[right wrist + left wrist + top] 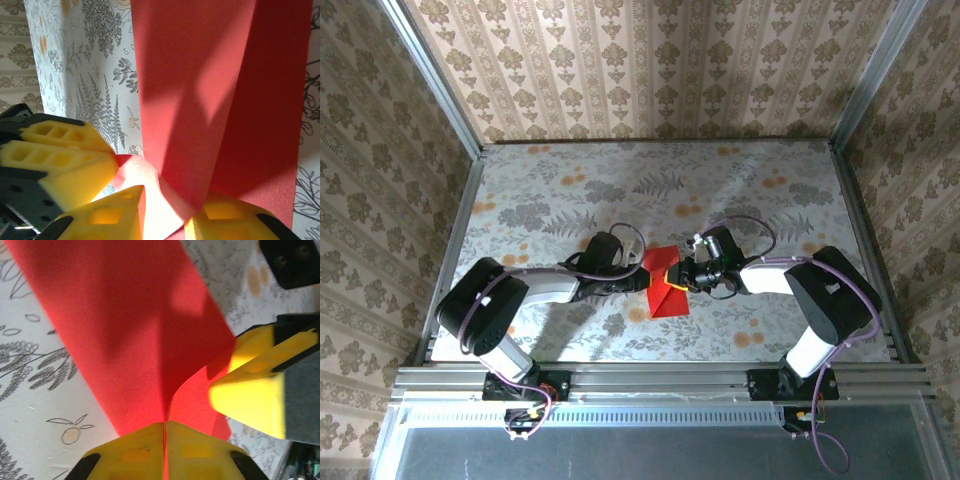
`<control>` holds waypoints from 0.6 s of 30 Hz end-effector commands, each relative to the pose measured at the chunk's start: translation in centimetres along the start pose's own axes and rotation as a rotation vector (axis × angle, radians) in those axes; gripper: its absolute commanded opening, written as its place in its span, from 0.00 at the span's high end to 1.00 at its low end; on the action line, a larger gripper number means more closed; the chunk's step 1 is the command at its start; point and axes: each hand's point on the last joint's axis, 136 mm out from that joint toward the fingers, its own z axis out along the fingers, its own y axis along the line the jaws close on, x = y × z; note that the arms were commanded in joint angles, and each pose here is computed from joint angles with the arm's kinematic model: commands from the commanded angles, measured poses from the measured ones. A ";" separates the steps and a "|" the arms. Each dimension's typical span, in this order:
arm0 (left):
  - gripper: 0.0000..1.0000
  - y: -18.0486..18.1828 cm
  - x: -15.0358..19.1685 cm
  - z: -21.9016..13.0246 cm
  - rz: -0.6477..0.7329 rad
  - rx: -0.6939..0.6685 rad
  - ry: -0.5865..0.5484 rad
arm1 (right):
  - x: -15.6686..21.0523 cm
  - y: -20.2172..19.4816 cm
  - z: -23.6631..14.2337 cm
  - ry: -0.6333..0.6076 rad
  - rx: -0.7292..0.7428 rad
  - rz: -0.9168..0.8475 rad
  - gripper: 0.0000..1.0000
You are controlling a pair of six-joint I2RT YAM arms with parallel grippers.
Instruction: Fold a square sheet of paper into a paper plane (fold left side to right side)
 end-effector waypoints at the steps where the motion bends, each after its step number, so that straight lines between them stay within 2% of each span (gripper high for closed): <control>1: 0.83 1.4 0.2 0.3 -0.020 -0.030 -0.009 | -0.3 1.0 0.6 0.006 -0.038 -0.016 0.81; 4: 0.76 1.5 -0.1 -0.2 -0.008 -0.045 -0.027 | -0.5 0.8 0.5 -0.004 -0.030 -0.020 0.90; 7: 0.64 1.1 -0.8 -1.2 0.011 -0.044 -0.063 | -0.8 1.4 0.1 -0.022 -0.039 -0.048 0.99; 12: 0.41 -0.7 -2.3 -4.7 0.083 -0.056 -0.157 | -2.4 2.7 -2.6 -0.113 -0.045 -0.121 1.00; 18: 0.25 -4.4 -4.5 -10.5 0.150 0.036 -0.369 | -3.7 6.5 -7.5 -0.255 -0.138 -0.273 1.00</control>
